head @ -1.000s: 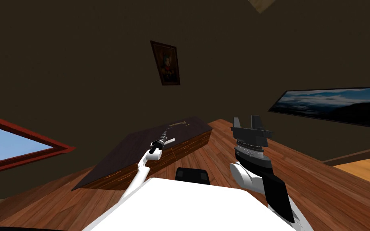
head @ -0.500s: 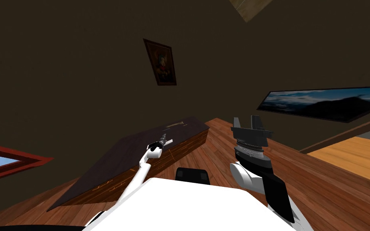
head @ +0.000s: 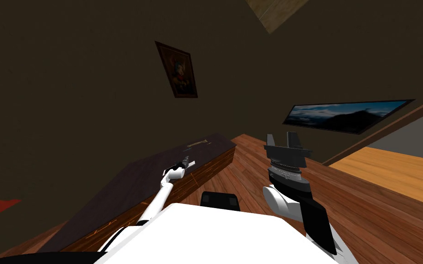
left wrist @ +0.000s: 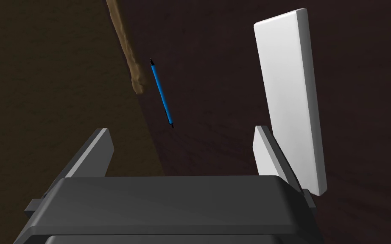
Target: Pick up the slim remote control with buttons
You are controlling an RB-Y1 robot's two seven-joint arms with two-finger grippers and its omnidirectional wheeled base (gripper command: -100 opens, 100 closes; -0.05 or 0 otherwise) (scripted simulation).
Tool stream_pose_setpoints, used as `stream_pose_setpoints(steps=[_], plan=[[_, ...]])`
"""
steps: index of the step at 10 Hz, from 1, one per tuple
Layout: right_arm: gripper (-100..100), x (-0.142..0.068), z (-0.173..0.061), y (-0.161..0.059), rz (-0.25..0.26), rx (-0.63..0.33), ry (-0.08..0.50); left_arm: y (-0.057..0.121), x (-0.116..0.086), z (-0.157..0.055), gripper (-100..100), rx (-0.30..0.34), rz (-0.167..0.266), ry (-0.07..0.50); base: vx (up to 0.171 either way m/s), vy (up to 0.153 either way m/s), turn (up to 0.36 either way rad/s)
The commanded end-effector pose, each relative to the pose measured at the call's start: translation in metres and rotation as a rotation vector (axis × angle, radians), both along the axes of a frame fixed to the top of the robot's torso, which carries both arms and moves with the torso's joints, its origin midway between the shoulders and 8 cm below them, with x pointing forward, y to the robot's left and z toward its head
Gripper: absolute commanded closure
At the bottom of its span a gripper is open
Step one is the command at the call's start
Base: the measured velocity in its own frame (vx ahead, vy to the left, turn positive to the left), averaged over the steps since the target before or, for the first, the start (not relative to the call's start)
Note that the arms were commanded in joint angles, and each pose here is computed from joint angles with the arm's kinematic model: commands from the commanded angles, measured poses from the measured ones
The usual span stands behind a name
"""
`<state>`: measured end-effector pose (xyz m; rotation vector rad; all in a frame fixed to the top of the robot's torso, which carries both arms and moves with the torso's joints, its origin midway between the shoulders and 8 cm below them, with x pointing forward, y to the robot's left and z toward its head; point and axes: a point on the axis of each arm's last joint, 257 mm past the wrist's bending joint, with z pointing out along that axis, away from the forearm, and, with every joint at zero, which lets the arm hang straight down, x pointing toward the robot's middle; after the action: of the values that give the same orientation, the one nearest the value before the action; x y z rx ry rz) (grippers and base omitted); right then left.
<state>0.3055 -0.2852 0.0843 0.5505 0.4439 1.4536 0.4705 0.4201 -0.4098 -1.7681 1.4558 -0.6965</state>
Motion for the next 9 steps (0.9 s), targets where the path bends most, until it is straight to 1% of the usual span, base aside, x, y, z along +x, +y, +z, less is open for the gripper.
stream_pose_setpoints(steps=[1, 2, 3, 4, 5, 6, 7, 8, 9], plan=[[0, 0.0, 0.0, 0.0, 0.0, 0.0, 0.0, 0.003, -0.006, -0.014, -100, -0.016, 0.021, 0.056, 0.009, 0.02, -0.079], [0, 0.0, 0.0, 0.0, 0.0, 0.0, 0.0, 0.003, -0.006, -0.014, -100, -0.016, 0.021, 0.057, 0.003, 0.012, 0.016], [0, 0.0, 0.0, 0.0, 0.0, 0.0, 0.0, 0.011, -0.011, -0.028, -100, -0.039, 0.05, 0.111, 0.011, 0.011, -0.114], [0, 0.0, 0.0, 0.0, 0.0, 0.0, 0.0, 0.012, -0.014, -0.031, -100, -0.041, 0.053, 0.124, 0.011, 0.018, -0.106], [0, 0.0, 0.0, 0.0, 0.0, 0.0, 0.0, 0.016, -0.012, -0.034, -100, -0.062, 0.073, 0.157, 0.01, 0.032, -0.165], [0, 0.0, 0.0, 0.0, 0.0, 0.0, 0.0, 0.02, -0.023, -0.047, -100, -0.066, 0.086, 0.19, 0.01, 0.033, -0.078], [0, 0.0, 0.0, 0.0, 0.0, 0.0, 0.0, 0.024, -0.021, -0.048, -100, -0.087, 0.105, 0.217, 0.013, 0.028, -0.1], [0, 0.0, 0.0, 0.0, 0.0, 0.0, 0.0, 0.027, -0.032, -0.061, -100, -0.091, 0.118, 0.253, 0.014, 0.027, -0.082], [0, 0.0, 0.0, 0.0, 0.0, 0.0, 0.0, 0.03, -0.03, -0.06, -100, -0.113, 0.136, 0.28, 0.02, 0.032, -0.14]])
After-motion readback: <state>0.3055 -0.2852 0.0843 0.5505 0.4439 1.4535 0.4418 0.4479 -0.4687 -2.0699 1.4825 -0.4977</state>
